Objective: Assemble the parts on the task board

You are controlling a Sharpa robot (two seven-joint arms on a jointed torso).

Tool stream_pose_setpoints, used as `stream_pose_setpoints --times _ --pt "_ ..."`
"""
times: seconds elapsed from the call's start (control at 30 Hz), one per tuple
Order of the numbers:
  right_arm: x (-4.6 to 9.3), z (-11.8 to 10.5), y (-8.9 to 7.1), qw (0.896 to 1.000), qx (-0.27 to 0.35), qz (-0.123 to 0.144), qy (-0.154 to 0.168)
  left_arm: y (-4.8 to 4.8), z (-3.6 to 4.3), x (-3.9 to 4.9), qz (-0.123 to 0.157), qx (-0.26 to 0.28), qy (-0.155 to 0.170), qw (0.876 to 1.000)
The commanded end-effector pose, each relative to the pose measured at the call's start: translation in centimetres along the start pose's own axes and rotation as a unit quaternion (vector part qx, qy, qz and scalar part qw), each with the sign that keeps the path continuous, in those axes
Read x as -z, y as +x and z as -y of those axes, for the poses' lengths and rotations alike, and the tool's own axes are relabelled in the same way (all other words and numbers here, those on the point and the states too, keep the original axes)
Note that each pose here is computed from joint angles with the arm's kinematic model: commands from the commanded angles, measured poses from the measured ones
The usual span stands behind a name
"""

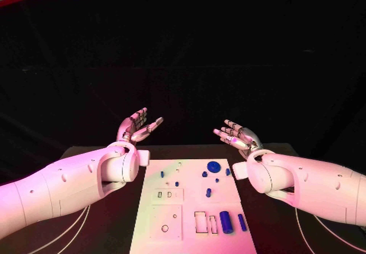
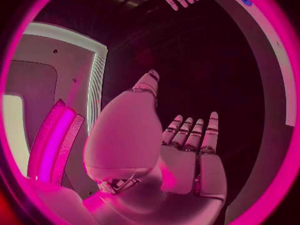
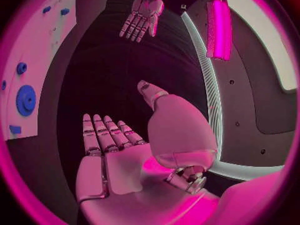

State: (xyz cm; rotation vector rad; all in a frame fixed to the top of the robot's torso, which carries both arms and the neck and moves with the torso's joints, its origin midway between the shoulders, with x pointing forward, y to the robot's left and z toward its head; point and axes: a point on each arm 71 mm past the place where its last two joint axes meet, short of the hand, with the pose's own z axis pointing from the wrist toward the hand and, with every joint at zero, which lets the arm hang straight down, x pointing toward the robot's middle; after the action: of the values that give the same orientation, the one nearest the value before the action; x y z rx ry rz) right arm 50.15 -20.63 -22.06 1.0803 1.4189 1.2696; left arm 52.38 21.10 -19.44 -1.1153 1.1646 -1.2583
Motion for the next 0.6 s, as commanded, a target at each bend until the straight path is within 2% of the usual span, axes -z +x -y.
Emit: stream_pose_setpoints --times 0.03,0.2,0.23,0.4,0.6 --pt "-0.3 0.0 0.9 0.996 0.003 -0.086 0.012 0.53 0.33 -0.05 -0.031 0.010 0.016 0.999" --pt "-0.5 -0.1 0.8 0.995 0.009 -0.100 0.016 0.53 0.33 -0.05 -0.031 0.010 0.016 0.999" --pt "-0.7 -1.5 -1.2 0.977 0.178 -0.092 -0.074 -0.75 0.89 1.01 -0.047 0.022 0.019 0.998" --pt "-0.9 -2.3 -1.6 0.956 0.259 -0.103 -0.096 -1.31 1.26 1.60 -0.054 0.026 0.023 0.998" --pt "-0.9 -3.1 -1.8 0.919 0.358 -0.127 -0.105 -1.77 1.77 2.53 -0.067 0.029 0.024 0.997"
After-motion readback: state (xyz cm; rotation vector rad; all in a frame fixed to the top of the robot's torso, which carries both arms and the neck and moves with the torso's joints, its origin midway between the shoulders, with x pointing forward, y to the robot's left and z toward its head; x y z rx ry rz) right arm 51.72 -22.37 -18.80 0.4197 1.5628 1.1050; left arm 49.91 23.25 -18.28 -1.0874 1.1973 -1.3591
